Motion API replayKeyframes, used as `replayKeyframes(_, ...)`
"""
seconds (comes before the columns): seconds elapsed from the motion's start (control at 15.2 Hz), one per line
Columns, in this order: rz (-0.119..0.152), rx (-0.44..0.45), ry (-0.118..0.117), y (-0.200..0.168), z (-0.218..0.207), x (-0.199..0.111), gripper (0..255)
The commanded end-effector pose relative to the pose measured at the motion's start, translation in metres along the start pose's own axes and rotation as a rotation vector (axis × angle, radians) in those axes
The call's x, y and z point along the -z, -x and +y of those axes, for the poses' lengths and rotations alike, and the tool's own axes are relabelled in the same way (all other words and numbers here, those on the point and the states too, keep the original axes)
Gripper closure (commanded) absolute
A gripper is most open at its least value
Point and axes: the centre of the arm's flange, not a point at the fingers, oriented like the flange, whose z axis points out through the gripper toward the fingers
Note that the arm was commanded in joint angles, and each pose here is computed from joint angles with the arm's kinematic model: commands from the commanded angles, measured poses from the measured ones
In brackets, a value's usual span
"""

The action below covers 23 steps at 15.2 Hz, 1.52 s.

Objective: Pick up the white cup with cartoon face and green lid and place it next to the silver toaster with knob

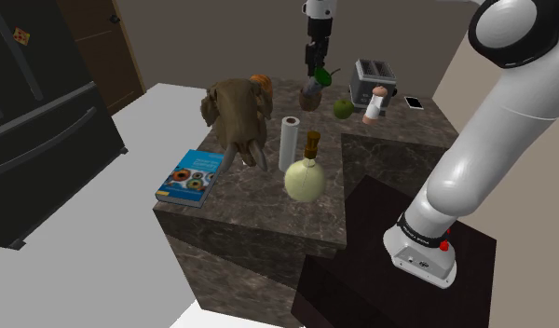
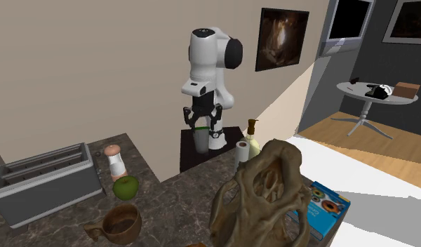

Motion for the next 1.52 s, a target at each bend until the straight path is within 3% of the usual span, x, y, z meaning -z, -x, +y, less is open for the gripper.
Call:
replayKeyframes(0.0,0.000,0.000,0.000,0.000,0.000,0.012,255)
replayKeyframes(0.53,0.000,0.000,0.000,0.003,0.001,0.052,255)
replayKeyframes(1.45,0.000,0.000,0.000,0.111,0.150,0.044,255)
